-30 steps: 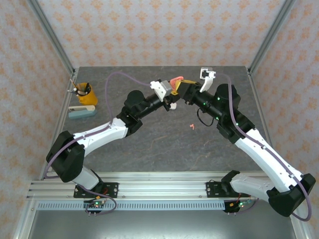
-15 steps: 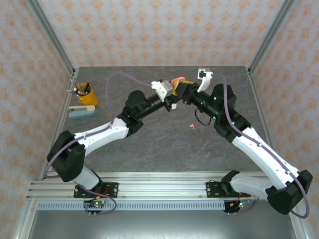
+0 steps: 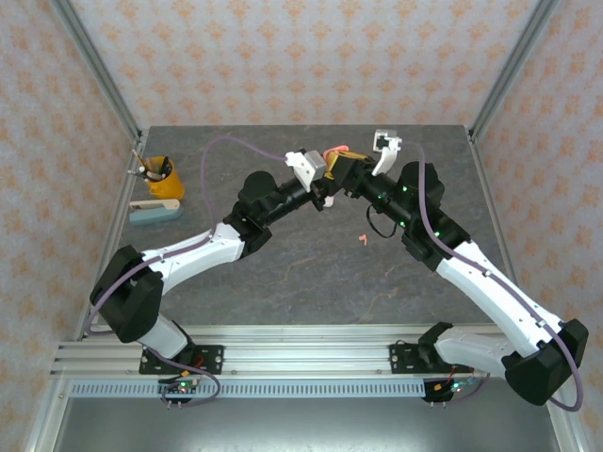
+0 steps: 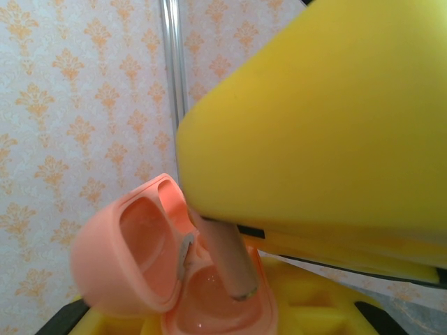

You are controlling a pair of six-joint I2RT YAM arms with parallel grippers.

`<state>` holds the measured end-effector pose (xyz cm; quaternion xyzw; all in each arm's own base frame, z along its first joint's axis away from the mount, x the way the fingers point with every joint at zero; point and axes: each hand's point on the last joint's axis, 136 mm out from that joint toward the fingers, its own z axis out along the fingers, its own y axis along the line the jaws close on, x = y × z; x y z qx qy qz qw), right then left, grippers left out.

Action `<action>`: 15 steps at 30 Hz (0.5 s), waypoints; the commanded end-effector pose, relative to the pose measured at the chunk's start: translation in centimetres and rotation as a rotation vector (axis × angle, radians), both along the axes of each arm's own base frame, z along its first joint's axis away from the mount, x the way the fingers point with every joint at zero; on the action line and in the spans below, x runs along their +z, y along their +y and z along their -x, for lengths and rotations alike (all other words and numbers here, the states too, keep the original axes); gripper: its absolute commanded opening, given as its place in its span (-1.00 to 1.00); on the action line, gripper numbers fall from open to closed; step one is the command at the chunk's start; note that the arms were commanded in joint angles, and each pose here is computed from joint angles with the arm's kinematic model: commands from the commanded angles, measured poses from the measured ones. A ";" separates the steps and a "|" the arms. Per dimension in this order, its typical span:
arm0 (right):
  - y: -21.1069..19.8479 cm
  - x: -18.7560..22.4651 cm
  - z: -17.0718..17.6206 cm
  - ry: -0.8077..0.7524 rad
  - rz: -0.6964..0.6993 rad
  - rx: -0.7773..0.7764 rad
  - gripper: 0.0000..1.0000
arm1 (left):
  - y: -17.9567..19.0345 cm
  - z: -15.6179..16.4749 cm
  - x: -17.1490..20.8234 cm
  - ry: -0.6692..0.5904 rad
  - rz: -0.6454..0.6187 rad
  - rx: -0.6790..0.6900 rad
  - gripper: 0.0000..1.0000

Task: Insert the wireless bluetooth earbuds into the charging case

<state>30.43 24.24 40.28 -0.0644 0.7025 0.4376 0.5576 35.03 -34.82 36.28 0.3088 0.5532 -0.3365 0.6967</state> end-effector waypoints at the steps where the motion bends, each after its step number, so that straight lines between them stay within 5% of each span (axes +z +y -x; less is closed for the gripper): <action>1: 0.2 -2.2 0.0 0.034 0.046 0.004 -0.49 | 0.4 0.7 4.5 -0.092 0.113 0.003 -1.00; 15: -0.1 -3.7 0.3 0.038 0.085 0.001 -0.50 | 0.7 -0.1 5.1 -0.064 0.152 0.041 -1.00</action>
